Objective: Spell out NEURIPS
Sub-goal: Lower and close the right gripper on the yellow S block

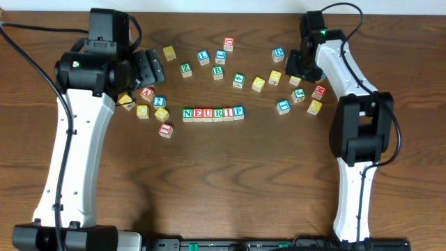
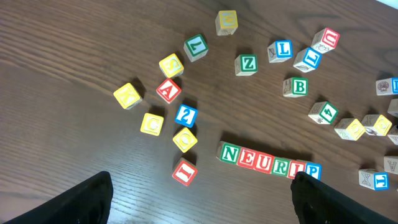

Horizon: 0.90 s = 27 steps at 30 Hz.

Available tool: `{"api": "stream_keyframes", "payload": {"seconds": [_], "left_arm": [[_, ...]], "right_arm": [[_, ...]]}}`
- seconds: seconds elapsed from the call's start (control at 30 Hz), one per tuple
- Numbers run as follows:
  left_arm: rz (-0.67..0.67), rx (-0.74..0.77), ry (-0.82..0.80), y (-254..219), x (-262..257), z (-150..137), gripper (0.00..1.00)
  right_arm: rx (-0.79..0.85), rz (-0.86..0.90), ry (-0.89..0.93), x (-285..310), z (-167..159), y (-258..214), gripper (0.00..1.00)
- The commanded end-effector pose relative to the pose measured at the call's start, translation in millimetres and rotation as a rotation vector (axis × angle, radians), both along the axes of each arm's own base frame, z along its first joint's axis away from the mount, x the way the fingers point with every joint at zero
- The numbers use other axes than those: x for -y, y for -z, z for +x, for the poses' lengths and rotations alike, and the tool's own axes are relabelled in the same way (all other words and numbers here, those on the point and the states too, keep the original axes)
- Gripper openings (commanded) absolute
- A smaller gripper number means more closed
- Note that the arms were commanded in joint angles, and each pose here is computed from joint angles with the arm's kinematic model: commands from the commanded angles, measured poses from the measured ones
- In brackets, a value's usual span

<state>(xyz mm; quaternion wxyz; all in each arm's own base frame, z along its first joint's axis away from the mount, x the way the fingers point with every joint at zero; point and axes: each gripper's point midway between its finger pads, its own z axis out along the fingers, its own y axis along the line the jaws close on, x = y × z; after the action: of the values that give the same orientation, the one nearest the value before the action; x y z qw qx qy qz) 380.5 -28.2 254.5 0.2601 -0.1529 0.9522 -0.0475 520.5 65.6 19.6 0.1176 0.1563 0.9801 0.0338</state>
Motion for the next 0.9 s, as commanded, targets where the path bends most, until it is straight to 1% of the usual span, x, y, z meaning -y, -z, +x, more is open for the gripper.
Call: {"api": "stream_keyframes", "payload": {"seconds": [0.0,0.07,0.33,0.63,0.73,0.87], "left_arm": [[0.018,-0.016,0.013,5.4,-2.0,0.3,0.9],[0.018,-0.016,0.013,5.4,-2.0,0.3,0.9],[0.018,-0.016,0.013,5.4,-2.0,0.3,0.9],[0.017,-0.016,0.013,5.4,-2.0,0.4,0.9],[0.017,-0.016,0.013,5.4,-2.0,0.4,0.9],[0.017,-0.016,0.013,5.3,-2.0,0.5,0.9]], "right_arm": [[-0.006,-0.02,0.01,6.8,2.5,7.8,0.4],[-0.002,-0.02,0.01,6.9,3.4,7.6,0.38],[-0.019,-0.037,0.011,10.1,-2.0,15.4,0.35],[0.0,-0.047,-0.022,10.1,2.8,12.9,0.26],[0.014,-0.05,-0.04,9.7,6.0,4.7,0.26],[0.044,-0.037,-0.067,6.4,9.2,-21.6,0.27]]}}
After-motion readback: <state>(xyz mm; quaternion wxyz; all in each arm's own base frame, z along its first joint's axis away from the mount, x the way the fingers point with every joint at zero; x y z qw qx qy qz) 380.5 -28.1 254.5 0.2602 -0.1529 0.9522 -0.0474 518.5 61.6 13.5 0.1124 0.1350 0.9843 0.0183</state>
